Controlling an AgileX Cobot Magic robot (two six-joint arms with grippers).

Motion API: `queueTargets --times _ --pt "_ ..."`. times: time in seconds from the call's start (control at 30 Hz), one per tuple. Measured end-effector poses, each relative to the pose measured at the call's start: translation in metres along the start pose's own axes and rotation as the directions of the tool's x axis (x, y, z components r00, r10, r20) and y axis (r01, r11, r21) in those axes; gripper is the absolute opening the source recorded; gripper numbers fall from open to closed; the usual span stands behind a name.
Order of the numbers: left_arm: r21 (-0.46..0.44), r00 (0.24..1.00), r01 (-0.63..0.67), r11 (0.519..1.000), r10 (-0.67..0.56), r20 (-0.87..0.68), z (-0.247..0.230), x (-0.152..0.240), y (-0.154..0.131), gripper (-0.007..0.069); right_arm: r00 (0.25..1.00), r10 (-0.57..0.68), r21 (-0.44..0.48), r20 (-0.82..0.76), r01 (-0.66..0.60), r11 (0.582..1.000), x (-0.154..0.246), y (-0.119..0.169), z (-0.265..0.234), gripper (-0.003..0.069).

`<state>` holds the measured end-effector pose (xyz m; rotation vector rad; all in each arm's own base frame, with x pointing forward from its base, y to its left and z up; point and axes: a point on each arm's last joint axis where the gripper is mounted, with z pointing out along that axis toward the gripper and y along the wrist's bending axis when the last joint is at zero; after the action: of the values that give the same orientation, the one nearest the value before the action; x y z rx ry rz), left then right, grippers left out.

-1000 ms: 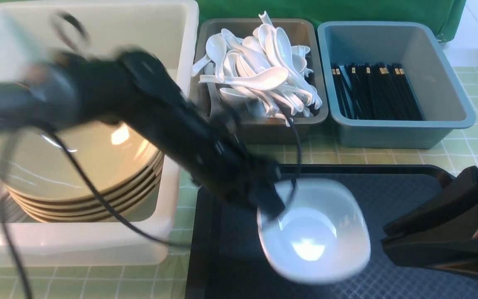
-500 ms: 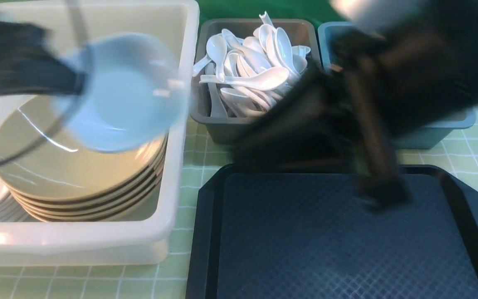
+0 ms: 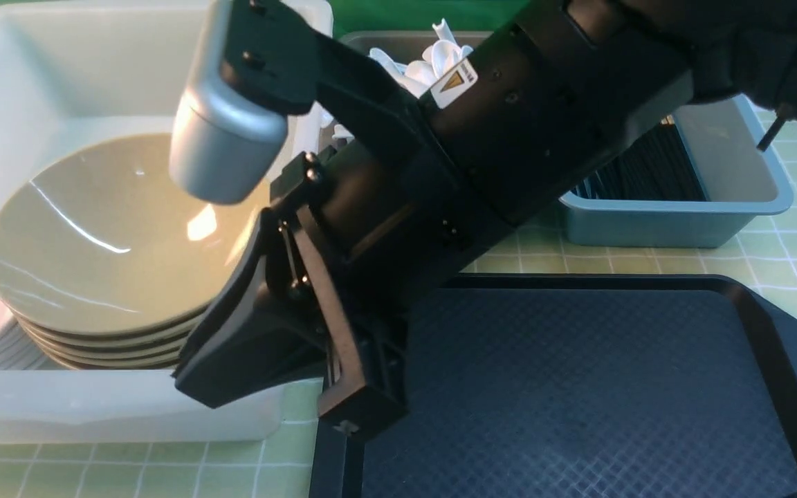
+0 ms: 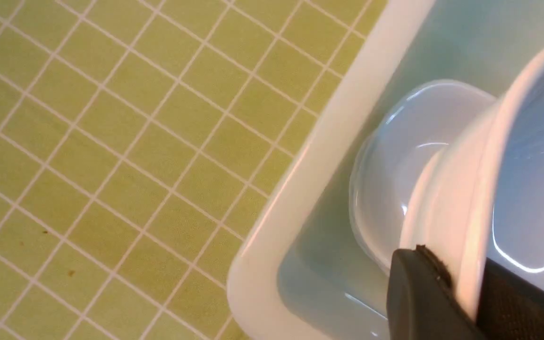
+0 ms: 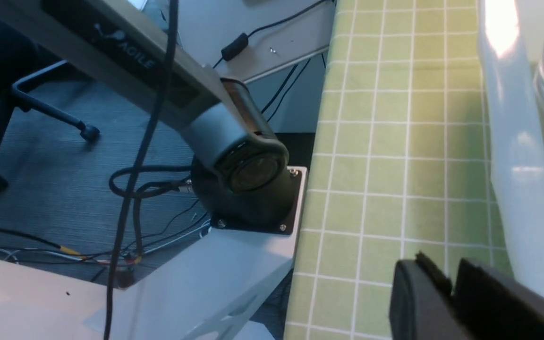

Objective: On green table put chopsticks spoon bowls plates into blue grey white boxes.
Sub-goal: 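Place the white bowl into the white bin with the other dishes with the left gripper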

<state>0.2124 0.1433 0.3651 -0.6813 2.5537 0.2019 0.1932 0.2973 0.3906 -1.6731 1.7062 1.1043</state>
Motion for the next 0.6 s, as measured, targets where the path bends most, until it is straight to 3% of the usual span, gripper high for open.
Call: queueTargets --times 0.3,0.5,0.6 --pt "0.038 0.969 0.079 0.996 -0.068 -0.236 0.086 0.002 -0.002 0.0034 1.000 0.021 -0.002 -0.007 -0.021 1.000 0.002 -0.004 -0.005 0.0128" --pt "0.062 0.972 0.007 0.998 0.008 -0.235 0.099 0.003 -0.017 0.0183 0.997 0.075 0.009 -0.018 -0.075 0.997 0.008 -0.014 -0.016 0.0131" --pt "0.043 0.972 -0.038 0.998 0.047 -0.230 0.099 0.003 -0.023 0.0300 0.995 0.093 0.014 -0.020 -0.093 0.996 0.010 -0.018 -0.020 0.0134"
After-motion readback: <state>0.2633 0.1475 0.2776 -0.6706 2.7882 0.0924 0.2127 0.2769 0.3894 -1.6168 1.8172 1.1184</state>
